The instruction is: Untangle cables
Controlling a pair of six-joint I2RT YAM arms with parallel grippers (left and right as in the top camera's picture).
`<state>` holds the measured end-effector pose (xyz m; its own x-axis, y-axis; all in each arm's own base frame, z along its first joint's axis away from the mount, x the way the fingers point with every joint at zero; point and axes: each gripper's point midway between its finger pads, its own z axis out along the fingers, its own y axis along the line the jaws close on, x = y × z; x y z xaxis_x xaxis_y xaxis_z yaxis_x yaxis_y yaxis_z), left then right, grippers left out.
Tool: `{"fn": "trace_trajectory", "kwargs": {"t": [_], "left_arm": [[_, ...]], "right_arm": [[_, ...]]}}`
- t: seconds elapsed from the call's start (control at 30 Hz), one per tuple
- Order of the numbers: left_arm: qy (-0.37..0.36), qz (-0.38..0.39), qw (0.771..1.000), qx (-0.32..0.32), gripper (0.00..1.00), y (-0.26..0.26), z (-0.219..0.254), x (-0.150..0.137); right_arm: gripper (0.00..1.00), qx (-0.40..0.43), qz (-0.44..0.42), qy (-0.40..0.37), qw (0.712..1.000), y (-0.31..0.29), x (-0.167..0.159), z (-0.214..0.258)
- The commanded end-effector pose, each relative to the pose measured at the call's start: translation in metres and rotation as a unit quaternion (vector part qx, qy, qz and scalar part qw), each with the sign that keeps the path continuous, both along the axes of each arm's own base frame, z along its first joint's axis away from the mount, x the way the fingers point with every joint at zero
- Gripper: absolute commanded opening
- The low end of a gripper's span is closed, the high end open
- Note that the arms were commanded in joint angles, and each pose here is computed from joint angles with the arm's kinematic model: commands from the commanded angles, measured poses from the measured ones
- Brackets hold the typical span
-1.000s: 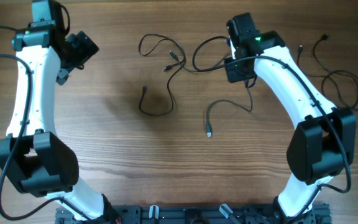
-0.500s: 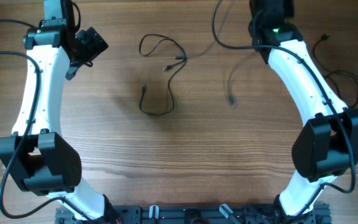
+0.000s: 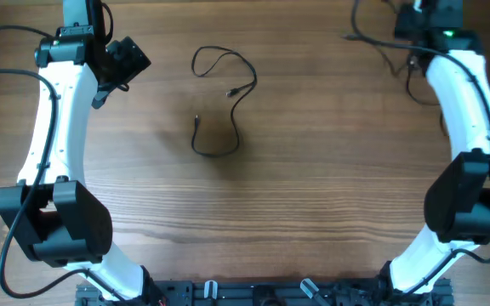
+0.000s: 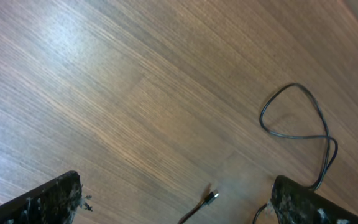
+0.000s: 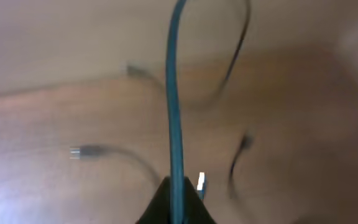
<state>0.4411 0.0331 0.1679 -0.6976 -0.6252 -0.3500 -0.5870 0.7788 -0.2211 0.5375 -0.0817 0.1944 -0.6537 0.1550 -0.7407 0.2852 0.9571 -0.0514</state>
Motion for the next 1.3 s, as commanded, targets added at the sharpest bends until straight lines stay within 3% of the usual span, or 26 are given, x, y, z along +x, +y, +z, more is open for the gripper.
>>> {"fn": "trace_trajectory", "kwargs": {"t": [0.0, 0.2, 0.37, 0.7, 0.83, 0.87, 0.93, 1.1, 1.27], "left_arm": [[0.006, -0.012, 1.0, 0.002, 1.0, -0.002, -0.006, 0.0], [0.002, -0.012, 1.0, 0.002, 1.0, -0.002, -0.006, 0.002], [0.006, -0.012, 1.0, 0.002, 1.0, -0.002, -0.006, 0.0], [0.006, -0.012, 1.0, 0.002, 1.0, -0.002, -0.006, 0.0], [0.004, -0.012, 1.0, 0.002, 1.0, -0.002, -0.006, 0.001], [0.004, -0.012, 1.0, 0.002, 1.0, -0.002, -0.006, 0.001], [0.006, -0.012, 1.0, 0.002, 1.0, -0.002, -0.006, 0.0], [0.012, -0.012, 1.0, 0.002, 1.0, -0.002, -0.007, -0.002], [0.011, -0.013, 1.0, -0.001, 1.0, -0.003, -0.007, -0.002]], "right_arm": [[0.04, 0.222, -0.021, 0.084, 0.971, 0.026, -0.041, -0.035], [0.04, 0.254, -0.071, 0.207, 0.942, 0.016, -0.104, -0.093], [0.04, 0.336, -0.243, 0.265, 0.871, 0.014, -0.155, -0.139], [0.05, 0.366, -0.405, 0.296, 0.784, -0.001, -0.219, -0.196], [0.14, 0.358, -0.386, 0.303, 0.794, -0.003, -0.222, -0.198], [0.75, 0.357, -0.381, 0.303, 0.797, -0.003, -0.221, -0.198], [1.0, 0.351, -0.325, 0.304, 0.824, -0.003, -0.214, -0.196], [1.0, 0.35, -0.282, 0.306, 0.839, -0.012, -0.206, -0.157], [1.0, 0.339, -0.247, 0.247, 0.874, -0.017, -0.188, -0.101]]}}
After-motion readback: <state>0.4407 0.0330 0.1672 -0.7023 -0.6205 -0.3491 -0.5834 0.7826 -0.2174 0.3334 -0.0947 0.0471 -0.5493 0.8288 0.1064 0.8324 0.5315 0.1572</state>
